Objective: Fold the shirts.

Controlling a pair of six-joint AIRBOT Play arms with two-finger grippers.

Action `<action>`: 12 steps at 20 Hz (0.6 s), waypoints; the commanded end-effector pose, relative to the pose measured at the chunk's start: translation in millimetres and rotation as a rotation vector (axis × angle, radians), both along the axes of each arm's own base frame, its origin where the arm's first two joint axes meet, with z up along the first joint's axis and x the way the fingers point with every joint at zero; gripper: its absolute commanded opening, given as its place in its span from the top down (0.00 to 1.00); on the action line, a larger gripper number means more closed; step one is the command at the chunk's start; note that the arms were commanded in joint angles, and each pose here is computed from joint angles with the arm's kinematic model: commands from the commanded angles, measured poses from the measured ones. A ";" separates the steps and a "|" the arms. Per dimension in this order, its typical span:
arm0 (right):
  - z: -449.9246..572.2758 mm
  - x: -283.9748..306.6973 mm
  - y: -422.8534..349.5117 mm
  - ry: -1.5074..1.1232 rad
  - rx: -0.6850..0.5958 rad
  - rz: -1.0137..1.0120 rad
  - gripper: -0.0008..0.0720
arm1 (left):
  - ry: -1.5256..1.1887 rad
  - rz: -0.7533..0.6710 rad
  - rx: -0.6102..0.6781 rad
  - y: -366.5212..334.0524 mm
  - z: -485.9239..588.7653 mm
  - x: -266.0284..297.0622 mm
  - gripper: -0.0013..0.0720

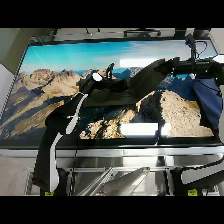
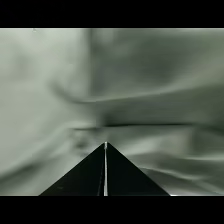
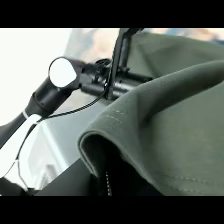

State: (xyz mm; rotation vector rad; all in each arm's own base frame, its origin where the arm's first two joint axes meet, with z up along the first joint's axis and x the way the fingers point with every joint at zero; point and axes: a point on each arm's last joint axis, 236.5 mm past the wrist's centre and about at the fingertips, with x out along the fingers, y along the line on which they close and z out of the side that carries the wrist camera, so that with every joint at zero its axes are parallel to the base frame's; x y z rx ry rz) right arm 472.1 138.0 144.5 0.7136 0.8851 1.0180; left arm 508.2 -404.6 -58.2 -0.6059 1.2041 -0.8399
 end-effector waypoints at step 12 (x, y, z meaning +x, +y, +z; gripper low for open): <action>-79.0 43.3 302.4 -0.198 -0.038 -0.337 0.94 | -0.450 0.090 -0.153 264.0 312.7 -20.9 0.96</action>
